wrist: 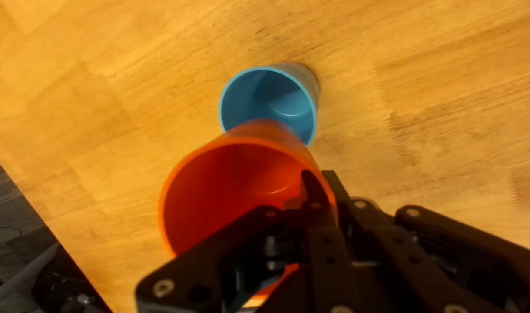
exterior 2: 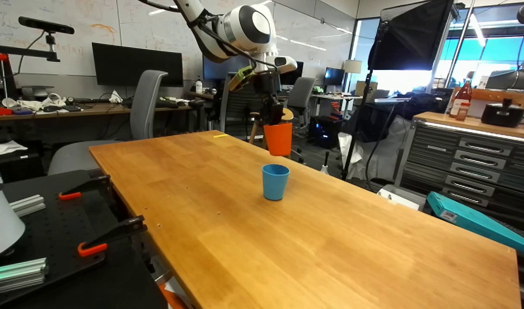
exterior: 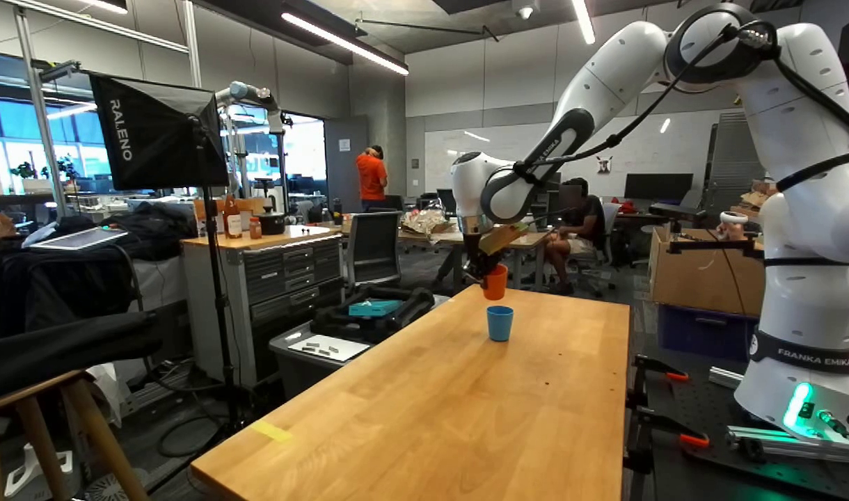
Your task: Put the orange cup in the blue cup
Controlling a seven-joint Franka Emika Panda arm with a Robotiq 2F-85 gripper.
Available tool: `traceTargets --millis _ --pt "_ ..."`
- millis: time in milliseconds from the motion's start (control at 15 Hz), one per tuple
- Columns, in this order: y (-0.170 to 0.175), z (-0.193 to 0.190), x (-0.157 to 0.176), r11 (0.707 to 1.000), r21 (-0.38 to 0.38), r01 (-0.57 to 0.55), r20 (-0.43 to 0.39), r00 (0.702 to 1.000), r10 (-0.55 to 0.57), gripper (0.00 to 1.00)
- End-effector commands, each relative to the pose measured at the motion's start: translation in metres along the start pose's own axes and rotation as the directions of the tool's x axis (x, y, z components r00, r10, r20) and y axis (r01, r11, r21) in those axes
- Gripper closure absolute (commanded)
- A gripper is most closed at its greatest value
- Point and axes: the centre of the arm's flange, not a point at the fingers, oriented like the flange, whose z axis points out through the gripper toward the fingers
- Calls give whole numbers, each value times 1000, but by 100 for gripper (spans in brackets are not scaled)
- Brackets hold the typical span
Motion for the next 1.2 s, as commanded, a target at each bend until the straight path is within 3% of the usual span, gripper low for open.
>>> traceTargets --millis 0,600,667,1133 --pt "18 -4 -3 999 -48 -7 10 1000 8 98" --pt "15 12 -19 999 -42 14 43 999 -12 98" --pt "15 14 -19 999 -41 13 47 999 -12 93" --pt "13 24 -19 999 -33 8 46 999 -6 98"
